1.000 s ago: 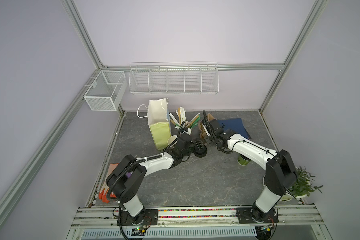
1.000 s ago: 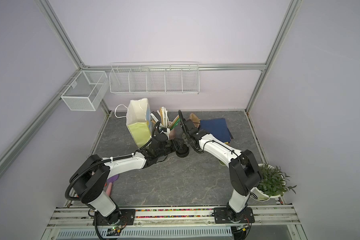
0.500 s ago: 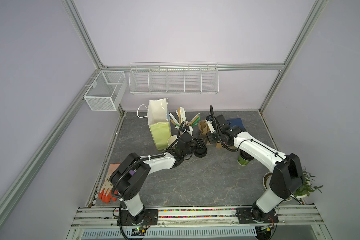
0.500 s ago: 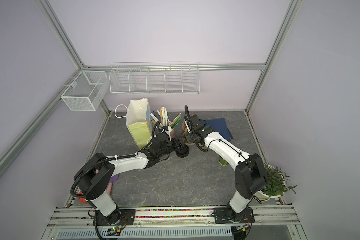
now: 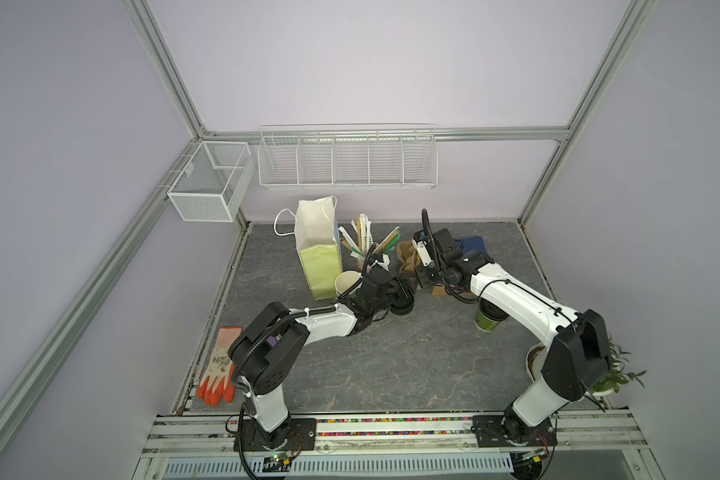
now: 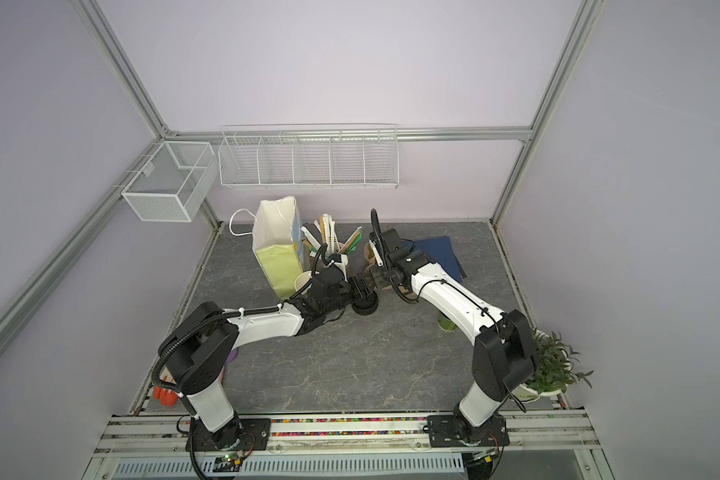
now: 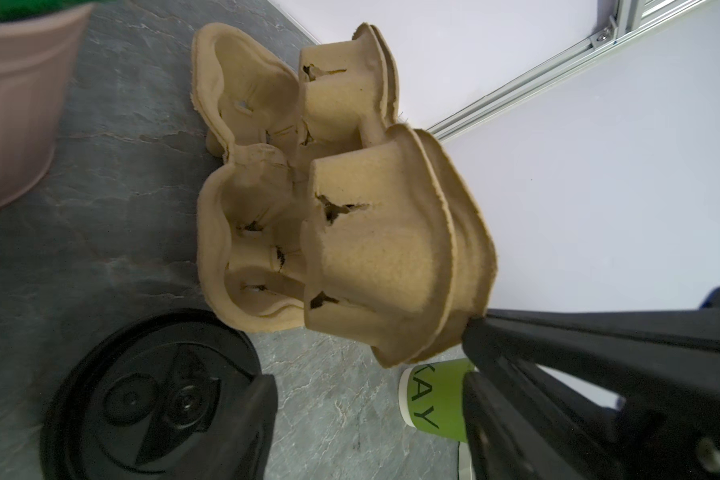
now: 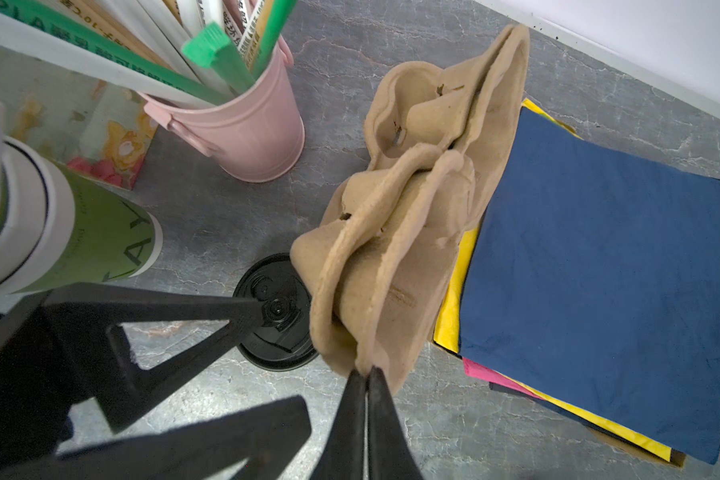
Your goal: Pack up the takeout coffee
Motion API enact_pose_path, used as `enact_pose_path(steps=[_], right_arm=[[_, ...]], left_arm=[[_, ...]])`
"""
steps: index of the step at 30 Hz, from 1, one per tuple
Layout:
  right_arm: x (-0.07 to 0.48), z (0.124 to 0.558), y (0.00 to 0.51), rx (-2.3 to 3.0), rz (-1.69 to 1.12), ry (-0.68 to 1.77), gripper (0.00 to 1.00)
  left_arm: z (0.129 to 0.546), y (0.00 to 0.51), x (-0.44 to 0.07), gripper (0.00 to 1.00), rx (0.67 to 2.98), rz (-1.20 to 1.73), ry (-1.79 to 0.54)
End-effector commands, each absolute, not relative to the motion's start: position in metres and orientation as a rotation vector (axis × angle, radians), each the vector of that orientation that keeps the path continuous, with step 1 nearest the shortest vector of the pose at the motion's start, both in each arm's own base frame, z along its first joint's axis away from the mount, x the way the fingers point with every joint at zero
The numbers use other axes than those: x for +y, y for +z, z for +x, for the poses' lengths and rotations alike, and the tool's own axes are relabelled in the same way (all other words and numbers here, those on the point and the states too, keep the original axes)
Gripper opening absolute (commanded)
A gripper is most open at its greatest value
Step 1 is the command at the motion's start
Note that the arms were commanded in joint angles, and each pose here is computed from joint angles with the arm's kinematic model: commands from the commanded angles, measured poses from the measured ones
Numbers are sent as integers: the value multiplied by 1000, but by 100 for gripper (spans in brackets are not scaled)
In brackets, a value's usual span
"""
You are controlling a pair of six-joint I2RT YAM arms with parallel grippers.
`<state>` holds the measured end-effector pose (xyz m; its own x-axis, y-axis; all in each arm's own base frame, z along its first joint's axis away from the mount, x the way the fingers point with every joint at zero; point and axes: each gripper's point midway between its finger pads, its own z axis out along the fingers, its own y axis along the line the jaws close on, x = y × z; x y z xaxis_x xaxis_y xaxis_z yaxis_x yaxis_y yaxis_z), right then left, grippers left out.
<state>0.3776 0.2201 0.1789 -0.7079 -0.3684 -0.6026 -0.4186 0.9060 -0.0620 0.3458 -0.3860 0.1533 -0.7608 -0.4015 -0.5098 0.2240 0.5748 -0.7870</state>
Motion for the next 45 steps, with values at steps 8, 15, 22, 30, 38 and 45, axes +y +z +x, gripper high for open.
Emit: enact_pose_path(steps=[8,15,22,30,38,45], right_arm=[[224,373,201,2399,-556,176,7],[223,373,206,2394,-543,173,7],[223,373,218,2390,-545,176,7],[215,372,228,2395,-544,141,7],[213,374,236,2392,-539,147,7],[215,371,242,2392,-534,196,7]], left_arm=[[364,154,-387,71,2117,-175,-1114],[364,148,-388,71,2136,-177,-1103],[364,132,-379,69,2174,-180,-1031],[371,118,-364,69,2197,-225,-1010],[376,109,-353,69,2213,-246,-1009],[380,95,-348,69,2245,-271,-1000]])
